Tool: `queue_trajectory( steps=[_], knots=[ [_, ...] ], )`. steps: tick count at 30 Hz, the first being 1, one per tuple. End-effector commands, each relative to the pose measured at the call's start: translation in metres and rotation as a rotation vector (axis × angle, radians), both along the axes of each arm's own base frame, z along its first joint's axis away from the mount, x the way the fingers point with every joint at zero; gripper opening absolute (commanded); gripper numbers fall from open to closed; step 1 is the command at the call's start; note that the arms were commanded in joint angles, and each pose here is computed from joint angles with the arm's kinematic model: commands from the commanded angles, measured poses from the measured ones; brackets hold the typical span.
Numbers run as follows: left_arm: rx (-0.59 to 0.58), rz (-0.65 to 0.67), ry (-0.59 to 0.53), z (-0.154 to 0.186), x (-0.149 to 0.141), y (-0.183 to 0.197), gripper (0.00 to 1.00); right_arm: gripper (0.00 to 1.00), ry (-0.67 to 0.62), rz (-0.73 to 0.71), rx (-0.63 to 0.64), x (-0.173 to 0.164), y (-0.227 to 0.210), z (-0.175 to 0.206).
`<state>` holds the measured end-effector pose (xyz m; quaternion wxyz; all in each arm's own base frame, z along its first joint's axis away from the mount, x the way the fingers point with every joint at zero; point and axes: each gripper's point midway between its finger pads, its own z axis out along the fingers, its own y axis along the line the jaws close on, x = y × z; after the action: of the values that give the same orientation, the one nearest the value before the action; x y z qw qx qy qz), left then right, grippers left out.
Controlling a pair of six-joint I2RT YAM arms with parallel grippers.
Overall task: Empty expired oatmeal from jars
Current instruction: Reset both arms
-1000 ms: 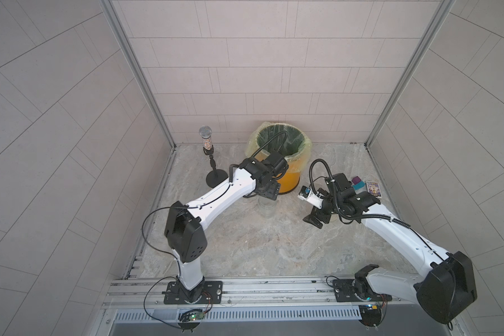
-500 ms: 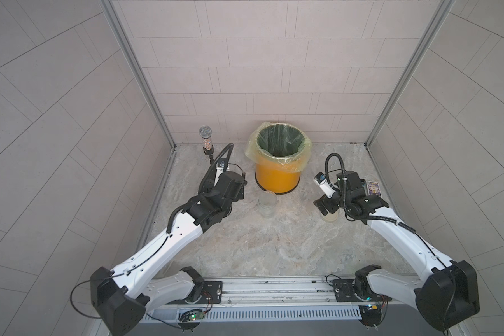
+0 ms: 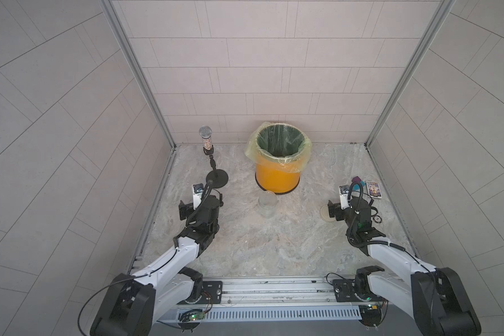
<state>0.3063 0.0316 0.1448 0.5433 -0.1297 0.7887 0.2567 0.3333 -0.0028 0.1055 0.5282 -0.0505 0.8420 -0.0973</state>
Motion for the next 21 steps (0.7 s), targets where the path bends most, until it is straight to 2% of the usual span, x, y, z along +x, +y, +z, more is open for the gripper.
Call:
queue_trajectory(
  steps=[1,3,4,7,10,12,14,18,21],
  knots=[
    [-0.046,0.012,-0.143,0.008,0.018,0.004,1.0,0.99,-0.166,-0.119,0.033,0.025,-0.019,0.027],
    [-0.031,0.027,-0.127,-0.004,0.024,0.007,1.0,0.99,-0.187,-0.186,0.044,0.031,-0.031,0.02],
    [-0.024,0.03,-0.156,-0.001,0.029,0.008,1.0,1.0,-0.188,-0.195,0.054,0.035,-0.033,0.018],
    [0.001,-0.037,-0.154,-0.009,0.039,0.004,1.0,0.99,-0.124,-0.197,0.072,0.043,-0.032,0.012],
    [-0.01,-0.086,-0.133,-0.021,0.051,0.005,1.0,0.99,-0.175,-0.223,0.089,0.048,-0.035,0.0],
    [-0.054,-0.103,-0.141,-0.032,0.054,0.007,1.0,1.0,-0.217,-0.189,0.089,0.05,-0.03,-0.007],
    [-0.043,-0.181,-0.147,-0.042,0.062,-0.003,1.0,0.99,-0.197,-0.127,0.081,0.047,-0.019,-0.008],
    [-0.069,-0.229,-0.032,-0.047,0.074,-0.011,1.0,0.99,-0.157,-0.271,0.074,0.053,-0.041,-0.011],
    [-0.077,-0.236,-0.06,-0.047,0.076,-0.01,1.0,0.99,-0.151,-0.273,0.079,0.053,-0.041,-0.012]
  ],
)
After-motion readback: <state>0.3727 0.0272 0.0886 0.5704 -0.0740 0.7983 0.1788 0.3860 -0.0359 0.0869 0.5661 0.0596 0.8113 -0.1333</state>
